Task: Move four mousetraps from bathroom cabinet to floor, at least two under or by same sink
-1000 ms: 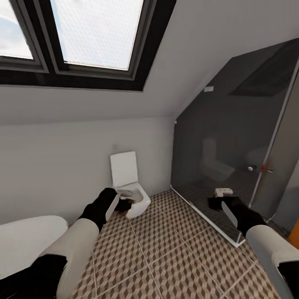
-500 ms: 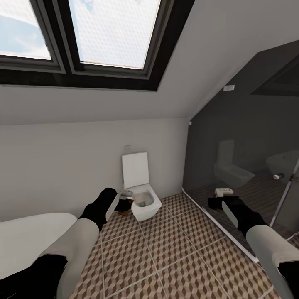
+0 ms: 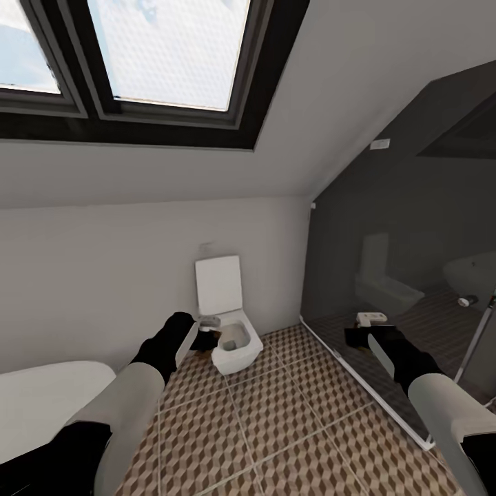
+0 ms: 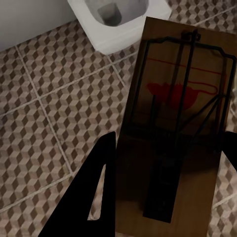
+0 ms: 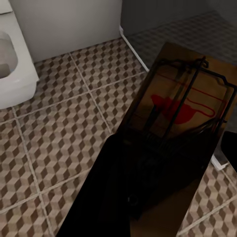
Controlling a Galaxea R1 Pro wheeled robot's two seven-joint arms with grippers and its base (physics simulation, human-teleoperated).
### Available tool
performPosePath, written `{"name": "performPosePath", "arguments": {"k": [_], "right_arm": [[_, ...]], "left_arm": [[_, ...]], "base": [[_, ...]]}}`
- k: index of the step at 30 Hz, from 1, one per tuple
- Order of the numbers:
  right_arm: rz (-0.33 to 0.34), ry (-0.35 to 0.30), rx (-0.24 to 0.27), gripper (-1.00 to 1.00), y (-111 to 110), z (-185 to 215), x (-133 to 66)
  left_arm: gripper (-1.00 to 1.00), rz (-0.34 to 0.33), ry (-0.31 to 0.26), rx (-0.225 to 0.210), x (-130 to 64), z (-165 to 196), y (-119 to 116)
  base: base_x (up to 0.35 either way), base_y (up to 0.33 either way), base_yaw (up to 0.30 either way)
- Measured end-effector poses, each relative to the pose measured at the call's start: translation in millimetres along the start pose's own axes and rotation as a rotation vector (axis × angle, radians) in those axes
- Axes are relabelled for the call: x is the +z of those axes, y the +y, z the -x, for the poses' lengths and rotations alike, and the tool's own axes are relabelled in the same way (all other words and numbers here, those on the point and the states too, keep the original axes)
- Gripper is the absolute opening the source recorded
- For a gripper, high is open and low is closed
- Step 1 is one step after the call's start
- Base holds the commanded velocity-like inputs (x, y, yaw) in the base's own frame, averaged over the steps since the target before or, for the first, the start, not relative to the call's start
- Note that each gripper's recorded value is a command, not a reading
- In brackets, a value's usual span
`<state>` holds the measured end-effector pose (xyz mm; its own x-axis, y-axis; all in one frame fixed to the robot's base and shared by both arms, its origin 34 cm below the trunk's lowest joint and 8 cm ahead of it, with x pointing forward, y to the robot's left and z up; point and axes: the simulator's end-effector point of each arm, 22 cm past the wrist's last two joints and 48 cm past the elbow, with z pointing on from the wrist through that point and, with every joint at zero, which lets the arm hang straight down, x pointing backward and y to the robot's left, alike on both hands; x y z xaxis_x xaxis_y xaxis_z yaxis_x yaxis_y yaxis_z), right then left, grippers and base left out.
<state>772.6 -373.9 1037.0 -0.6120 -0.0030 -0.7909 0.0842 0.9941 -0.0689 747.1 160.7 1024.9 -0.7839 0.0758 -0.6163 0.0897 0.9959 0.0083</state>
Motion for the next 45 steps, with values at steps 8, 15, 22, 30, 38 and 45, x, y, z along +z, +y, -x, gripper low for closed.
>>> {"name": "performPosePath", "arguments": {"k": [8,15,22,30,38,45], "right_arm": [[0.0,-0.001,0.0,-1.0,-0.1,0.9,-0.2],[0.0,-0.001,0.0,-1.0,0.0,0.6,-0.2],[0.0,-0.002,0.0,-1.0,0.2,1.0,-0.1],[0.0,-0.006,-0.001,-1.0,0.1,1.9,0.2],[0.0,-0.006,-0.002,-1.0,0.1,1.7,0.4],[-0.001,-0.006,-0.002,-1.0,0.0,1.9,0.4]], "left_arm": [[-1.0,0.0,0.0,0.0,0.1,-0.2,0.1],[-1.0,0.0,0.0,0.0,0.1,-0.2,0.1],[-1.0,0.0,0.001,0.0,0.1,-0.2,0.2],[-1.0,0.001,0.0,0.0,0.1,0.3,0.3],[-1.0,-0.005,0.0,-0.026,0.4,0.4,3.8],[-1.0,-0.014,0.003,-0.069,1.0,-0.5,9.6]], "base": [[0.251,-0.17,0.0],[0.251,-0.17,0.005],[0.245,-0.166,0.188],[0.147,-0.05,0.265],[0.019,-0.003,0.27],[0.002,0.0,0.27]]}}
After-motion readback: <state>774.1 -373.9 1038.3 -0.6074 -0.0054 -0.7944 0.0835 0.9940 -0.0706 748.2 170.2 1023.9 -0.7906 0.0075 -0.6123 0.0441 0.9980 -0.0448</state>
